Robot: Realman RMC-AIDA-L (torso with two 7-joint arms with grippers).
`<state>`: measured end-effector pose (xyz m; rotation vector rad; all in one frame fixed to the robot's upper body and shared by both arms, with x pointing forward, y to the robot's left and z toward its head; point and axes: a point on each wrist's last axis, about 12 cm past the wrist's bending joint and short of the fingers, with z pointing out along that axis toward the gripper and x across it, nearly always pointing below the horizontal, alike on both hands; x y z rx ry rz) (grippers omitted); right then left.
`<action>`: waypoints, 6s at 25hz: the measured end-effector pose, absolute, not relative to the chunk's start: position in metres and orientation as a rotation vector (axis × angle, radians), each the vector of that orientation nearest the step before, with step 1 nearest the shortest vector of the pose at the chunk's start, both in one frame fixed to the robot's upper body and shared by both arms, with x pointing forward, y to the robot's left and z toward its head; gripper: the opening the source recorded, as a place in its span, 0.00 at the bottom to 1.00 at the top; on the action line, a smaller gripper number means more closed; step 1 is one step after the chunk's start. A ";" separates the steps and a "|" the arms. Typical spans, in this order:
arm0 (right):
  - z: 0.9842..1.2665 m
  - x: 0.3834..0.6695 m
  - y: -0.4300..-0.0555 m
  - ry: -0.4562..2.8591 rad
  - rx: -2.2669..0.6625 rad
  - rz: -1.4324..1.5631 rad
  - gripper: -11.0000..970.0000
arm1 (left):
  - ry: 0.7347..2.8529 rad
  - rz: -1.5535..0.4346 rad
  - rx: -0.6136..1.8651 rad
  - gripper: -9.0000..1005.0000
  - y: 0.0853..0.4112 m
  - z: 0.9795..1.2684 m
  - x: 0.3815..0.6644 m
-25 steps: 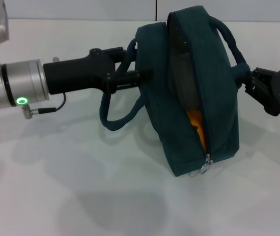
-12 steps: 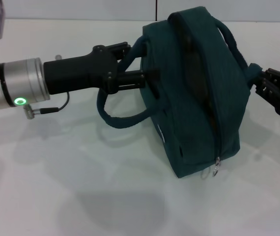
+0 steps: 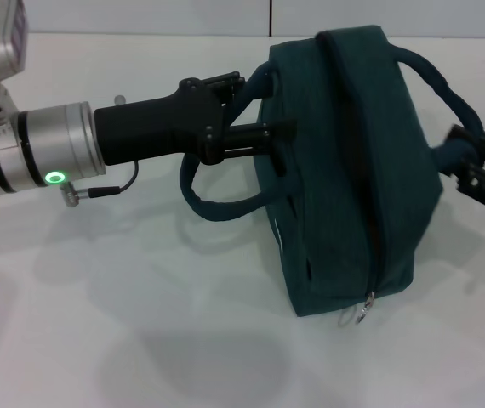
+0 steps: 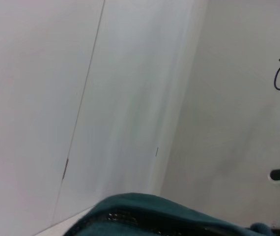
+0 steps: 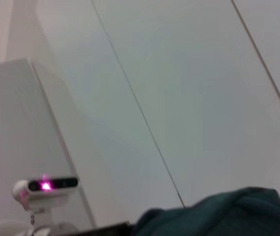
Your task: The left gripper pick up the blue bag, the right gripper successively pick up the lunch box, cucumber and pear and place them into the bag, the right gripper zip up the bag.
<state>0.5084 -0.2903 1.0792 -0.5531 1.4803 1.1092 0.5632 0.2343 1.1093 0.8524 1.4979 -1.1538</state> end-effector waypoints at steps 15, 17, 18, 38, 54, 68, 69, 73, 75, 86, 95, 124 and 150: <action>1.089 0.491 -0.334 1.471 -0.643 1.044 0.63 | 1.483 -1.182 0.851 0.77 0.228 1.109 0.563; 1.089 0.491 -0.338 1.501 -0.672 1.043 0.63 | 1.482 -1.183 0.851 0.77 0.227 1.109 0.563; 1.089 0.492 -0.339 1.521 -0.695 1.043 0.63 | 1.481 -1.187 0.850 0.77 0.227 1.109 0.562; 1.098 0.454 -0.350 1.352 -0.957 1.009 0.63 | 1.459 -1.202 0.845 0.77 0.222 1.109 0.562; 1.052 0.486 -0.271 1.703 -1.193 1.158 0.63 | 1.411 -1.195 0.866 0.77 0.217 1.111 0.563; 1.046 0.494 -0.253 1.752 -1.201 1.185 0.59 | 1.403 -1.188 0.875 0.77 0.216 1.110 0.562; 1.046 0.494 -0.251 1.751 -1.212 1.191 0.59 | 1.401 -1.188 0.877 0.77 0.216 1.111 0.562; 1.045 0.495 -0.242 1.750 -1.268 1.224 0.57 | 1.399 -1.189 0.878 0.77 0.215 1.111 0.562; 1.045 0.494 -0.241 1.752 -1.274 1.229 0.57 | 1.398 -1.190 0.878 0.77 0.215 1.111 0.562; 1.049 0.499 -0.238 1.713 -1.238 1.230 0.54 | 1.395 -1.189 0.875 0.77 0.215 1.111 0.562; 1.048 0.499 -0.229 1.707 -1.267 1.234 0.53 | 1.390 -1.185 0.870 0.77 0.215 1.113 0.564; 1.060 0.496 -0.234 1.363 -1.244 1.062 0.02 | 1.351 -1.104 0.812 0.77 0.222 1.109 0.563; 1.053 0.490 -0.233 1.313 -1.189 0.997 0.02 | 1.333 -0.935 0.669 0.77 0.243 1.099 0.562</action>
